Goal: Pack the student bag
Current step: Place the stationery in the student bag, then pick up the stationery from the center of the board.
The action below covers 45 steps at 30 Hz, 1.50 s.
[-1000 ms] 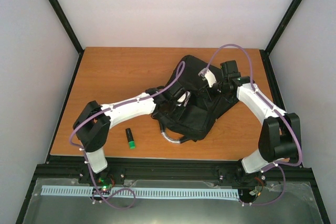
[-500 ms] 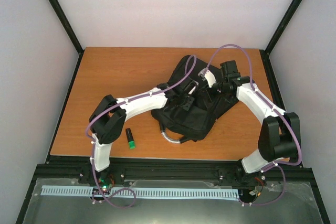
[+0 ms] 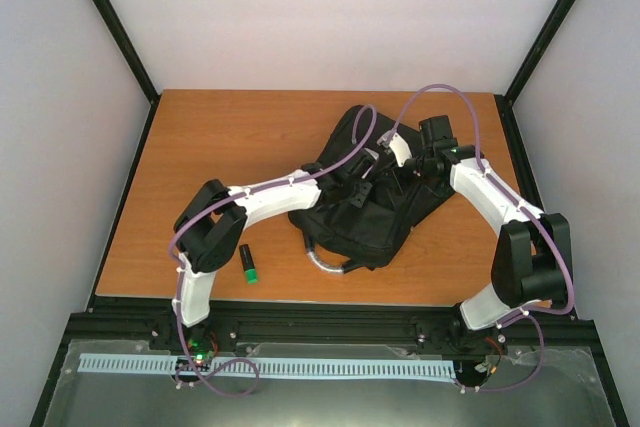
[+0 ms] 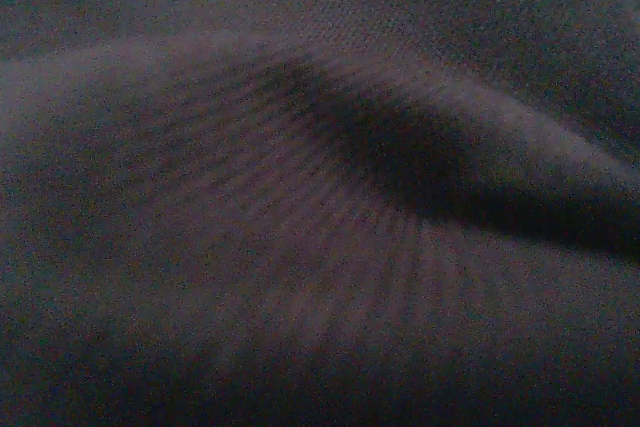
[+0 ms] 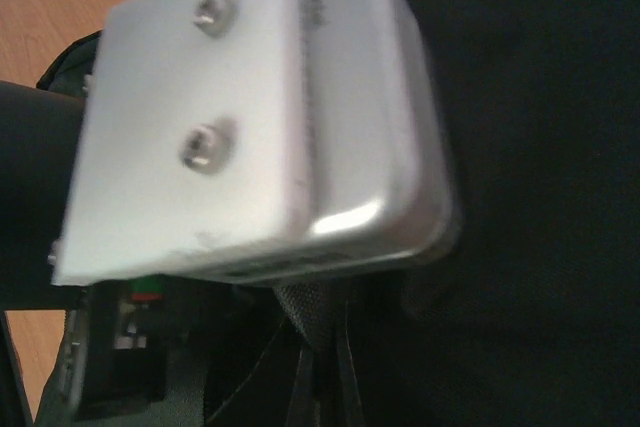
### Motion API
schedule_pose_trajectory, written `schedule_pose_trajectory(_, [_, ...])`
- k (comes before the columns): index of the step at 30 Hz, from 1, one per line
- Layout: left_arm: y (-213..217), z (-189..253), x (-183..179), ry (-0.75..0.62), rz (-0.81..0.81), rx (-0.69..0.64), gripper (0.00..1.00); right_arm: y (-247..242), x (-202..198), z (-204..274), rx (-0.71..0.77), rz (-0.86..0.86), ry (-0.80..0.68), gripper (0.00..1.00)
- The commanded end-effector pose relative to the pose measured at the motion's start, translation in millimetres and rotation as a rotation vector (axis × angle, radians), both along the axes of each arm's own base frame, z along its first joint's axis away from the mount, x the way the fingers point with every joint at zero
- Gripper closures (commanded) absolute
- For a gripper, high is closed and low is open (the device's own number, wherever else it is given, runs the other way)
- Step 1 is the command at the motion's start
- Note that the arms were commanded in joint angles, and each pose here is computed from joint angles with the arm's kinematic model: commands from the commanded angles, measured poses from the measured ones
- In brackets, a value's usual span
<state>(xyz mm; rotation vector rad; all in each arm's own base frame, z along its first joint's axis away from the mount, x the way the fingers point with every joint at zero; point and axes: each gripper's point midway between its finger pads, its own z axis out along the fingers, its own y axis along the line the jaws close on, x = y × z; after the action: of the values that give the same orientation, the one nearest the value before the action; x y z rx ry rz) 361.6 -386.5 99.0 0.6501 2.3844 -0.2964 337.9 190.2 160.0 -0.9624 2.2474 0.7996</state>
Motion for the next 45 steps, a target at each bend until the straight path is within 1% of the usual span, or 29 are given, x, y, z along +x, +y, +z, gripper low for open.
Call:
schedule_pose_trajectory(1, [4.6,43.1,-0.4,-0.039,0.022,-0.083,0.84,14.8,-1.8,19.4,0.076,0.061,-0.041,0.97])
schedule_pose_trajectory(4, [9.2,52.4,-14.5,0.0,-0.002,-0.095,0.8,14.8,-1.8,20.2,0.077,0.061,-0.044,0.97])
schedule_pose_trajectory(8, [19.3,53.2,-38.0,0.043,-0.054,-0.103,0.73,14.8,-2.3,20.6,0.077,0.062,-0.044,0.97])
schedule_pose_trajectory(11, [37.2,48.6,-52.5,0.062,-0.044,-0.087,0.7,15.2,-2.4,21.2,0.08,0.064,-0.045,0.97])
schedule_pose_trajectory(13, [56.8,35.3,-68.4,0.107,-0.023,-0.051,0.67,15.7,-2.7,20.6,0.08,0.067,-0.044,0.97])
schedule_pose_trajectory(15, [74.0,33.1,-82.2,0.13,0.006,-0.051,0.65,15.7,-2.7,20.6,0.082,0.068,-0.044,0.97])
schedule_pose_trajectory(19, [119.3,28.1,-104.8,0.14,0.111,-0.019,0.58,15.9,-2.6,22.1,0.084,0.07,-0.047,0.97])
schedule_pose_trajectory(22, [154.6,22.9,-120.2,0.144,0.211,0.004,0.51,15.8,-2.7,23.5,0.084,0.07,-0.051,0.97])
schedule_pose_trajectory(26, [185.5,7.5,-139.9,0.184,0.304,0.021,0.42,16.0,-2.9,22.1,0.084,0.07,-0.046,0.97])
schedule_pose_trajectory(29, [214.1,-4.2,-150.6,0.202,0.411,0.082,0.34,16.2,-2.8,20.5,0.083,0.071,-0.041,0.97])
schedule_pose_trajectory(32, [243.1,-11.9,-159.4,0.206,0.551,0.13,0.22,16.0,-2.6,20.6,0.083,0.07,-0.04,0.97])
schedule_pose_trajectory(33, [251.0,-13.5,-161.6,0.205,0.592,0.141,0.2,16.2,-3.0,20.3,0.083,0.071,-0.039,0.97])
schedule_pose_trajectory(36, [263.1,-22.1,-169.4,0.225,0.671,0.14,0.22,15.9,-2.9,20.8,0.083,0.07,-0.04,0.97])
schedule_pose_trajectory(39, [268.7,-30.8,-174.6,0.248,0.722,0.122,0.27,15.8,-2.5,20.0,0.082,0.068,-0.038,0.97])
schedule_pose_trajectory(41, [275.2,-34.6,-174.9,0.247,0.756,0.137,0.31,15.8,-2.4,19.1,0.081,0.066,-0.034,0.97])
schedule_pose_trajectory(45, [280.5,-42.7,-176.7,0.263,0.79,0.157,0.31,16.1,-2.8,18.2,0.08,0.068,-0.031,0.97])
